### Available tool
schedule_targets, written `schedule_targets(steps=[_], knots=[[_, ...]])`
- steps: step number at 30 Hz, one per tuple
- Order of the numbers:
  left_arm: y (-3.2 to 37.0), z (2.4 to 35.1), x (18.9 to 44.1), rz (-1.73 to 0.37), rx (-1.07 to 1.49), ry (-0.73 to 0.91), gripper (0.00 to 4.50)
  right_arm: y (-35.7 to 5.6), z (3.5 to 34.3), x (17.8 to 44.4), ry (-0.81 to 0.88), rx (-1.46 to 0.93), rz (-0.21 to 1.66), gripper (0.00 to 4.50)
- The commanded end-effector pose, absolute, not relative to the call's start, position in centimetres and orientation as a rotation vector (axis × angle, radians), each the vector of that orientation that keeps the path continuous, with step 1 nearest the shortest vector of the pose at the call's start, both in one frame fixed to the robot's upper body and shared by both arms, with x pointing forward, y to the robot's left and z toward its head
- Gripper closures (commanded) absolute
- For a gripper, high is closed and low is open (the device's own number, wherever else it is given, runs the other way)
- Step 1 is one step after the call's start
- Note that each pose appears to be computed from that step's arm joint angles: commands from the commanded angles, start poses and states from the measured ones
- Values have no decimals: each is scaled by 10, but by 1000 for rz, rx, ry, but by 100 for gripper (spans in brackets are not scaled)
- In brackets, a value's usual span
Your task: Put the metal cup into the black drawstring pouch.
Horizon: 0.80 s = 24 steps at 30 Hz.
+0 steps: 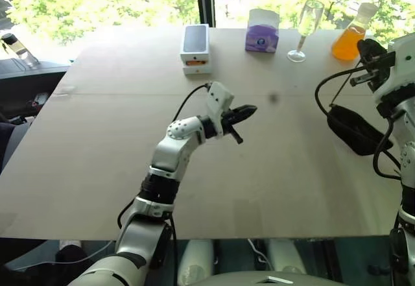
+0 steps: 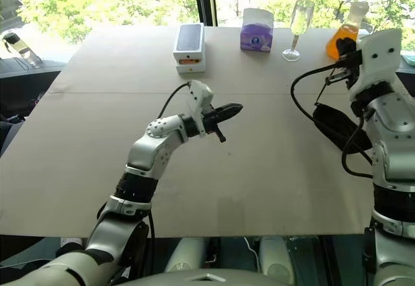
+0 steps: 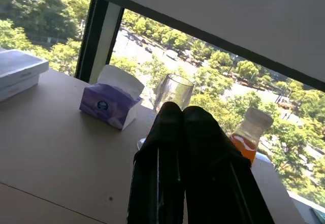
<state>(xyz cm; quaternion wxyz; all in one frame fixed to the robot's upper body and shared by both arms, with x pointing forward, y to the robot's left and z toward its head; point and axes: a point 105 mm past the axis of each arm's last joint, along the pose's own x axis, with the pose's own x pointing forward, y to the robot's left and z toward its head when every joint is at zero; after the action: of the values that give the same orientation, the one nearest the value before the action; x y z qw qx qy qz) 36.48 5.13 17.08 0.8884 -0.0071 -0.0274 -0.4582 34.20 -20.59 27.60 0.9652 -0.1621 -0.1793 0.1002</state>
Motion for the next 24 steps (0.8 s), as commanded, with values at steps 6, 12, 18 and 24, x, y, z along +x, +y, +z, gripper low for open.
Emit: schedule_targets(steps=[6, 12, 18, 24], knots=[[91, 189, 367, -802, -63, -130, 447, -149, 321, 320, -483, -231, 421, 450], [100, 188, 367, -746, -87, -139, 447, -120, 323, 310, -447, -144, 587, 450], [121, 186, 370, -639, -93, -152, 447, -65, 230, 313, -152, -158, 795, 450], [149, 178, 365, -562, -57, -134, 450, -37, 193, 299, -90, -189, 979, 283]])
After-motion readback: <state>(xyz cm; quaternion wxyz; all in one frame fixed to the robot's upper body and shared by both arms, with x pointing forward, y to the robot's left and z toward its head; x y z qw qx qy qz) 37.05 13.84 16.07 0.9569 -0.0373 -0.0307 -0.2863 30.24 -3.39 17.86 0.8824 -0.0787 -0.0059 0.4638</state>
